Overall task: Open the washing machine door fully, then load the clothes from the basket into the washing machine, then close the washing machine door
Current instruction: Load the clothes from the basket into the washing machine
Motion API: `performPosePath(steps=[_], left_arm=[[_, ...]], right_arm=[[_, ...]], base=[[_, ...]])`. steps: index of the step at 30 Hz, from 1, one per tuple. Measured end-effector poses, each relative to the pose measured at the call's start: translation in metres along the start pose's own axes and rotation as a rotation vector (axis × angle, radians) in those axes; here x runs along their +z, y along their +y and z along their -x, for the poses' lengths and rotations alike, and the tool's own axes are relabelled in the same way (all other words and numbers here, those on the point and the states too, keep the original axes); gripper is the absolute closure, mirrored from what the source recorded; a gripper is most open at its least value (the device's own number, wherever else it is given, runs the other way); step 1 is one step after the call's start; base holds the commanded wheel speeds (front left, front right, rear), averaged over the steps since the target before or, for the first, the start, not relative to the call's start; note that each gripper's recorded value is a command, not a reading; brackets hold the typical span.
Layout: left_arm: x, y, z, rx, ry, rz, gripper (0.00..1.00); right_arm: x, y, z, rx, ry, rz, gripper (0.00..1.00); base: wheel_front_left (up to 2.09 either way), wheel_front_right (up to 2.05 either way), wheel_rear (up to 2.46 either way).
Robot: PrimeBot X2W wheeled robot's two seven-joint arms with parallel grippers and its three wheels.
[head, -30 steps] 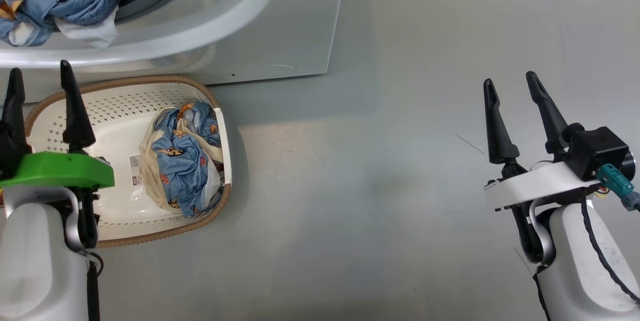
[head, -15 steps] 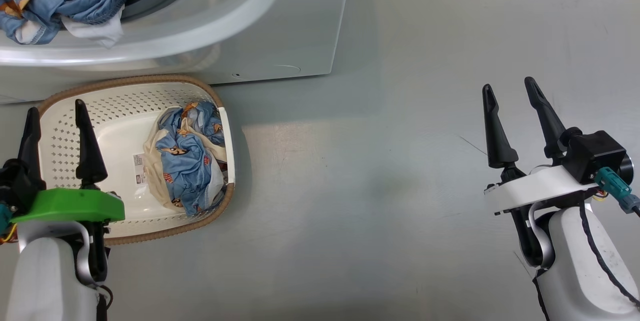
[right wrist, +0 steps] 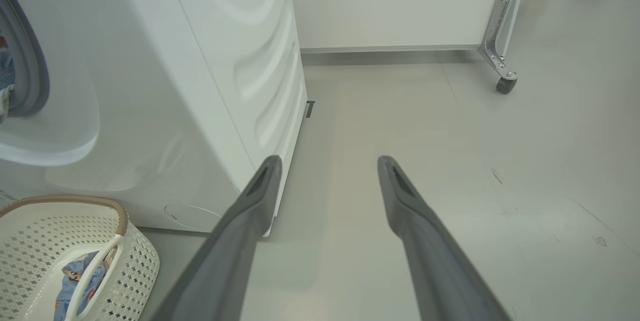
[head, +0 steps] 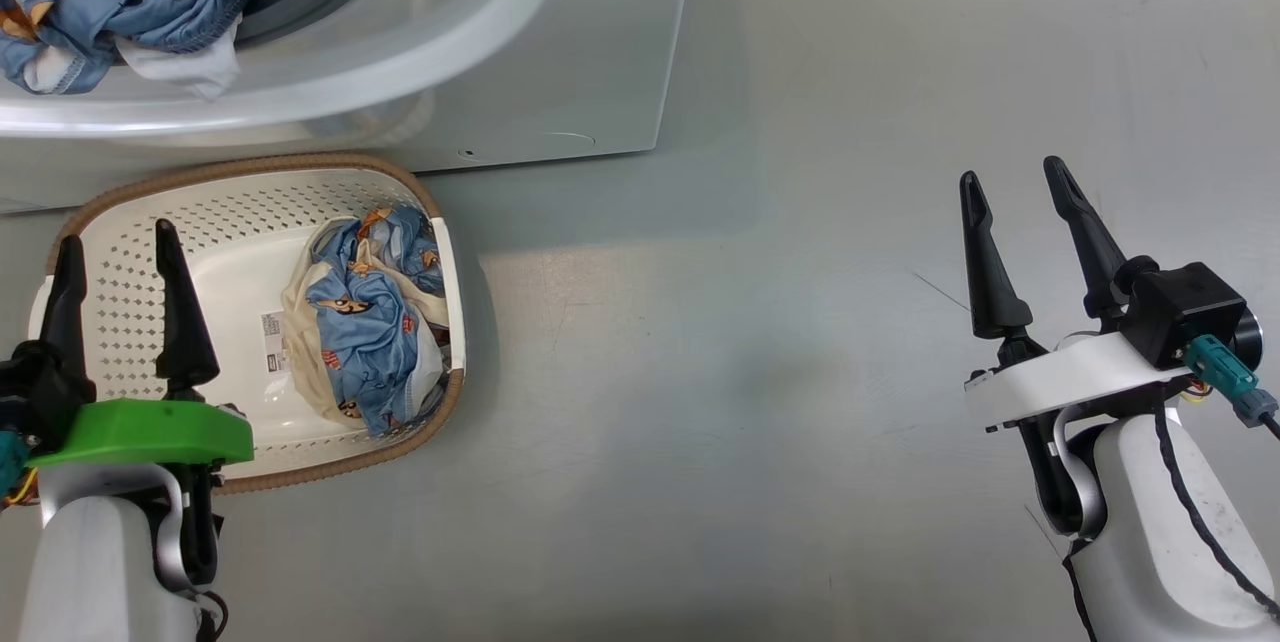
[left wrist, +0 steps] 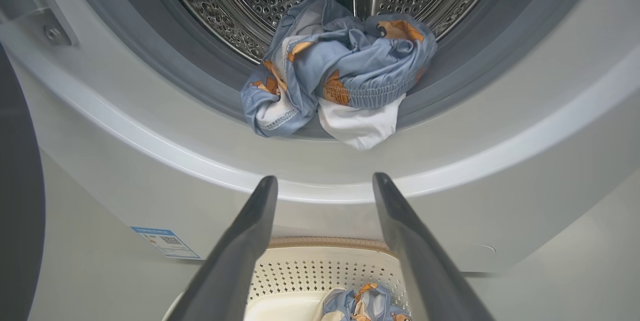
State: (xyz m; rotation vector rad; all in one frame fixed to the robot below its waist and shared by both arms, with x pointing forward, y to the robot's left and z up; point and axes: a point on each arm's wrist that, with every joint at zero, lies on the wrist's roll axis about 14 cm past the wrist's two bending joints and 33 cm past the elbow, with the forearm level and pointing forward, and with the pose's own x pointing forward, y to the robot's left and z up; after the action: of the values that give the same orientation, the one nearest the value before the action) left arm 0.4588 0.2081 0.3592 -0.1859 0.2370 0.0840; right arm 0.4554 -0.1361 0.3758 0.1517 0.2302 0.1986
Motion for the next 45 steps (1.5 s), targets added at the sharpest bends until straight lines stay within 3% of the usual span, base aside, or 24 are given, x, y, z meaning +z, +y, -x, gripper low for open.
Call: performPosePath(steps=[22, 35, 45], left_arm=[[0.014, -0.008, -0.008, -0.022, -0.050, 0.003, 0.00], [0.032, -0.026, -0.040, -0.075, -0.102, 0.007, 0.00], [0.033, -0.033, -0.067, -0.113, -0.031, -0.036, 0.00]], right_arm=[[-0.006, 0.000, -0.001, -0.001, 0.013, -0.011, 0.00], [-0.008, -0.001, 0.001, -0.005, 0.022, -0.011, 0.00], [-0.011, -0.004, 0.002, -0.015, 0.029, -0.019, 0.00]], base=[[0.00, 0.00, 0.00], [0.00, 0.00, 0.00], [0.00, 0.00, 0.00]])
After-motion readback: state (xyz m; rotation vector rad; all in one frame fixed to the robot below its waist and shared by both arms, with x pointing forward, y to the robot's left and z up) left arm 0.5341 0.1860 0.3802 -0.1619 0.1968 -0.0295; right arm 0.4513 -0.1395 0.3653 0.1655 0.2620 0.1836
